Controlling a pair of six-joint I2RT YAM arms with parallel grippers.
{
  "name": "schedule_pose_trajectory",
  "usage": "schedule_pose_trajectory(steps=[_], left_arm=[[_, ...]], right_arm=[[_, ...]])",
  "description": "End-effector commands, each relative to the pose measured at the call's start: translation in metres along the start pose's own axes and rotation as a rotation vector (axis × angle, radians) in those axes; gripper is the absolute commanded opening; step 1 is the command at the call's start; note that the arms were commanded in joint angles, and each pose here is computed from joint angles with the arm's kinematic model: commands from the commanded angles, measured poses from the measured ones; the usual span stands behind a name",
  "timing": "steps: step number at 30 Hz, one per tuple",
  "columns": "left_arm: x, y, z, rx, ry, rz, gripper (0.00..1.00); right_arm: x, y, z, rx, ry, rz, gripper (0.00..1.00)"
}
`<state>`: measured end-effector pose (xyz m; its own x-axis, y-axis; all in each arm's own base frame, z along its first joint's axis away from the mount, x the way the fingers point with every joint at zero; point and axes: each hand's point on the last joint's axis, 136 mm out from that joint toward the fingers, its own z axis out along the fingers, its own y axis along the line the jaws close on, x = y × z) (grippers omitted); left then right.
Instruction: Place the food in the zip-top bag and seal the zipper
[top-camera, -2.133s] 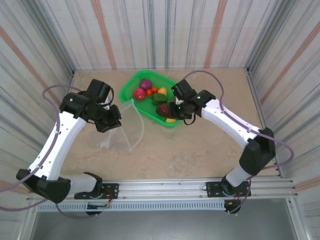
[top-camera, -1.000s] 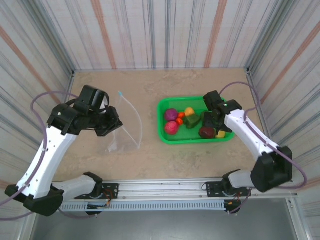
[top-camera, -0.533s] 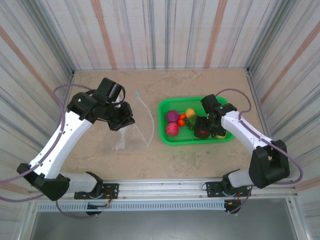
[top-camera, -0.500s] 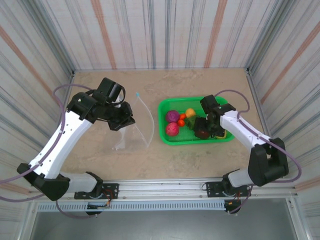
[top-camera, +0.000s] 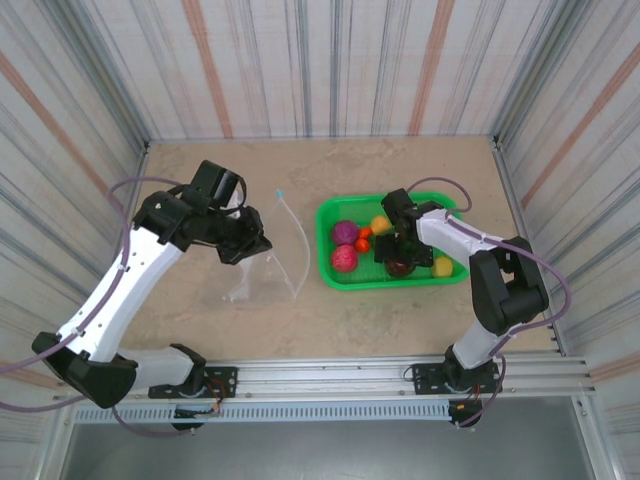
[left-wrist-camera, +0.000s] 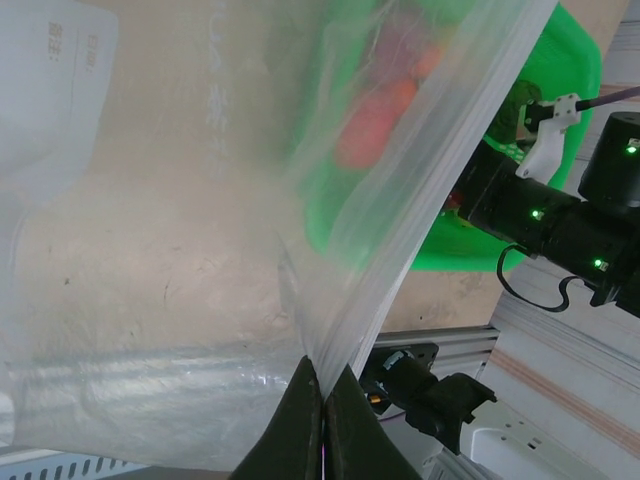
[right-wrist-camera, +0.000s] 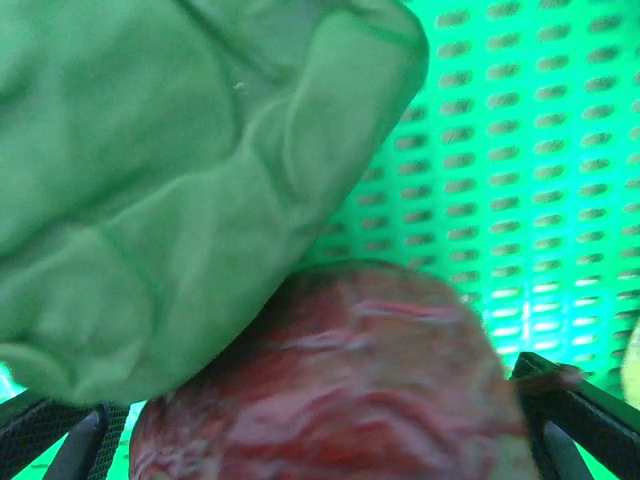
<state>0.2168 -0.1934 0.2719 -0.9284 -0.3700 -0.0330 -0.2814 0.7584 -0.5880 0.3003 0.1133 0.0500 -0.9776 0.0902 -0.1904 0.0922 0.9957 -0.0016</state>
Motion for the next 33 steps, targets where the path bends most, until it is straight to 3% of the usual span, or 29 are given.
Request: schedule_pose_trajectory(steps=[1, 6, 12, 16, 21, 27, 33], left_arm=[[0.006, 0.001, -0.004, 0.031, 0.014, 0.025, 0.0], [0.005, -0.001, -0.003, 0.053, 0.023, 0.018, 0.0], [0.006, -0.001, -0.002, 0.067, 0.034, 0.022, 0.0], [0.008, 0.0, 0.0, 0.081, 0.034, 0.015, 0.0], [0.009, 0.002, 0.001, 0.085, 0.036, 0.008, 0.0], [0.006, -0.009, -0.002, 0.112, 0.035, 0.042, 0.0], [0.002, -0.028, -0.008, 0.151, 0.036, 0.078, 0.0]], right_arm=[[-0.024, 0.008, -0.012, 0.03, -0.093, -0.054, 0.99], [-0.017, 0.02, -0.012, -0.043, -0.055, -0.056, 0.88], [0.005, 0.012, -0.024, -0.009, -0.034, -0.046, 1.0], [0.018, 0.004, -0.025, -0.01, -0.03, -0.04, 1.0], [0.027, 0.0, -0.013, -0.055, 0.013, -0.014, 0.87], [0.015, 0.002, -0.024, -0.067, -0.031, -0.004, 0.61], [-0.006, 0.008, -0.081, -0.106, -0.156, 0.021, 0.6]])
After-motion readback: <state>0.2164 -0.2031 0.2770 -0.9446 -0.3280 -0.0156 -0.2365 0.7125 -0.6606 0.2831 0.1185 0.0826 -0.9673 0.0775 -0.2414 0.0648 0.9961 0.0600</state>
